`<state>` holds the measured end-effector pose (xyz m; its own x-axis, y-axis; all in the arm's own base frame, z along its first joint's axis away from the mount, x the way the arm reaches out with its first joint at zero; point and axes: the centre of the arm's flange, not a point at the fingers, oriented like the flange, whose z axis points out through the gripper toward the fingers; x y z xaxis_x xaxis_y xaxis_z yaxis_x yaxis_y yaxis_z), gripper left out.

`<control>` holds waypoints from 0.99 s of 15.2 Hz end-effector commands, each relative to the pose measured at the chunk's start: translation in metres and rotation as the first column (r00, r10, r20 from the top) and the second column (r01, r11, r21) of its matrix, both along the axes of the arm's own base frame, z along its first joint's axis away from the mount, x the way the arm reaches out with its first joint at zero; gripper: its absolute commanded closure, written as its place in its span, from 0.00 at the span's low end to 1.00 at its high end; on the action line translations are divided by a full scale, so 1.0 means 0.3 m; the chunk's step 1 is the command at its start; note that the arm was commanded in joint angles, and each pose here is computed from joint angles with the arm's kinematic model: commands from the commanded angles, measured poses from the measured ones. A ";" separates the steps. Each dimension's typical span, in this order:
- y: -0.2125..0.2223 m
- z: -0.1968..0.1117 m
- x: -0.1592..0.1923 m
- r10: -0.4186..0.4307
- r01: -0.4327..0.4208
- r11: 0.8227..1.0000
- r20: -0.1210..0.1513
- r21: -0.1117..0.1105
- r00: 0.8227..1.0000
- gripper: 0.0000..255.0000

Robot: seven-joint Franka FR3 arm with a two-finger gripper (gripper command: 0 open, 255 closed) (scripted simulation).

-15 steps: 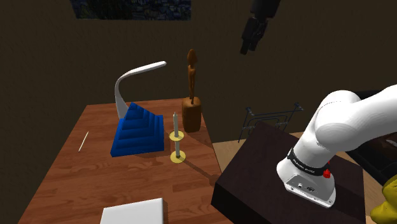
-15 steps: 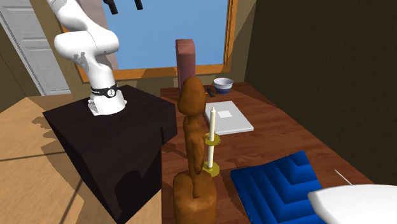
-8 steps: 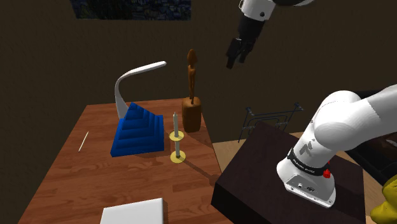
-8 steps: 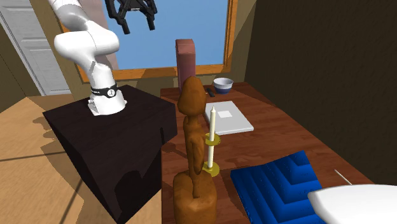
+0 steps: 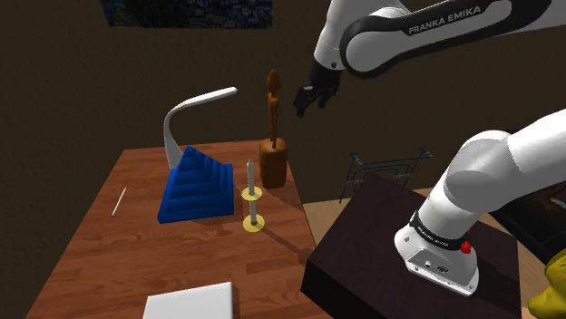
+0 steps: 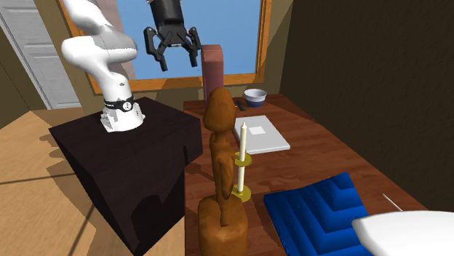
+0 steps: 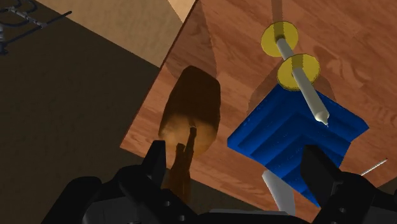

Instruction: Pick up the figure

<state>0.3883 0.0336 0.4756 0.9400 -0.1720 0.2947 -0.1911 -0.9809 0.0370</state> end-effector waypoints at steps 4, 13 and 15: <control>0.030 -0.186 0.125 -0.099 0.104 0.993 0.080 -0.060 0.992 0.00; 0.002 -0.474 0.377 -0.260 0.297 0.943 0.225 -0.151 0.939 0.00; -0.016 -0.533 0.437 -0.292 0.340 0.926 0.258 -0.167 0.921 0.00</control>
<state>0.5098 0.0348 0.3279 0.7724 -0.3545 0.5271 -0.4942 -0.8566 0.1482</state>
